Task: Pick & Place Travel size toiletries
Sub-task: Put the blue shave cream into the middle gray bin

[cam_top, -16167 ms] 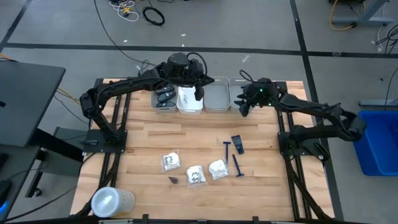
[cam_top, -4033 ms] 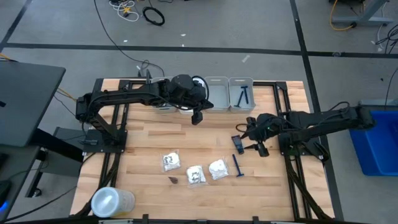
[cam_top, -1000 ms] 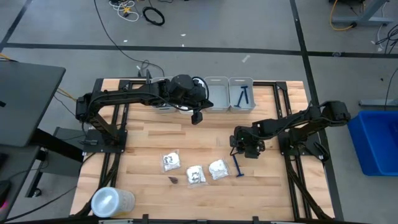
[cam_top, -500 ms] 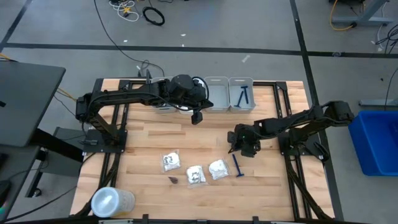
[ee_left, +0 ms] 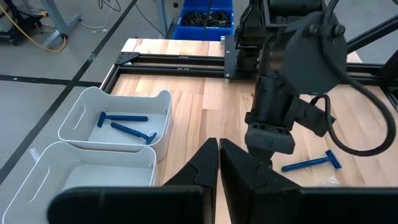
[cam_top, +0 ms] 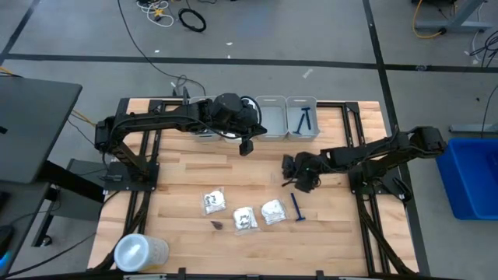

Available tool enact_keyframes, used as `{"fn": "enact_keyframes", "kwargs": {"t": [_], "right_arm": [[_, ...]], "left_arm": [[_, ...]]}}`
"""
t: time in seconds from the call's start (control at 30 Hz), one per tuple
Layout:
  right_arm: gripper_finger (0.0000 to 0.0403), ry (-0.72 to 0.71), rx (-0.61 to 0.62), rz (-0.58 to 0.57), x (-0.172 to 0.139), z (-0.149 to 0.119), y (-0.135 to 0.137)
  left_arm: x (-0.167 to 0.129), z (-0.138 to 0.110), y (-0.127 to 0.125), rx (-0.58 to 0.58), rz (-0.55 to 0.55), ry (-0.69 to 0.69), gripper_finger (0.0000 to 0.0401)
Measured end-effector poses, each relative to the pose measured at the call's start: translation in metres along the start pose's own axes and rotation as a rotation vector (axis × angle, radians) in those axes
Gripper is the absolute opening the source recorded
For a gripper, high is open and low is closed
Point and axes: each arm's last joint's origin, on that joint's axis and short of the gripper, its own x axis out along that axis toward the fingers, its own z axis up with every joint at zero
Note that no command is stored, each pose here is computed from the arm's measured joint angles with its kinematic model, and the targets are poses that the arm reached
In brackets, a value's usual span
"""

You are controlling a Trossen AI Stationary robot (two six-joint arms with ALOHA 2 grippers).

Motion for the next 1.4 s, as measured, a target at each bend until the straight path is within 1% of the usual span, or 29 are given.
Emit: {"fn": "enact_keyframes", "kwargs": {"t": [0.13,0.23,0.37,0.57,0.7,0.8,0.97,1.2,1.4], "right_arm": [[0.0142,0.027,0.012,-0.106,-0.003,0.000,-0.010],[0.0135,0.072,0.042,-0.165,-0.004,0.000,-0.014],[0.0138,0.142,0.078,-0.205,-0.005,-0.004,-0.017],[0.0143,0.275,0.123,-0.294,-0.007,-0.013,-0.024],[0.0136,0.393,0.206,-0.370,-0.009,-0.025,-0.031],[0.0139,0.463,0.265,-0.414,-0.010,-0.035,-0.034],[0.0146,0.516,0.316,-0.439,-0.012,-0.052,-0.038],[0.0138,0.613,0.394,-0.429,-0.015,-0.083,-0.037],[0.0149,0.696,0.458,-0.402,-0.019,-0.109,-0.032]], "left_arm": [[0.000,0.000,0.000,-0.003,-0.001,0.000,0.0025],[0.000,0.000,0.000,-0.006,-0.001,0.001,0.0025],[0.000,0.000,-0.001,-0.014,-0.023,-0.002,0.0025],[0.000,0.001,-0.001,-0.014,-0.025,-0.008,0.0025],[0.000,0.002,-0.001,-0.013,-0.025,-0.023,0.0025],[0.000,0.005,0.000,-0.011,-0.025,-0.048,0.0025],[0.000,0.007,0.000,-0.008,-0.023,-0.074,0.0025],[0.000,0.007,0.000,-0.009,-0.023,-0.074,0.0025],[0.000,0.007,0.000,-0.008,-0.022,-0.073,0.0025]]}}
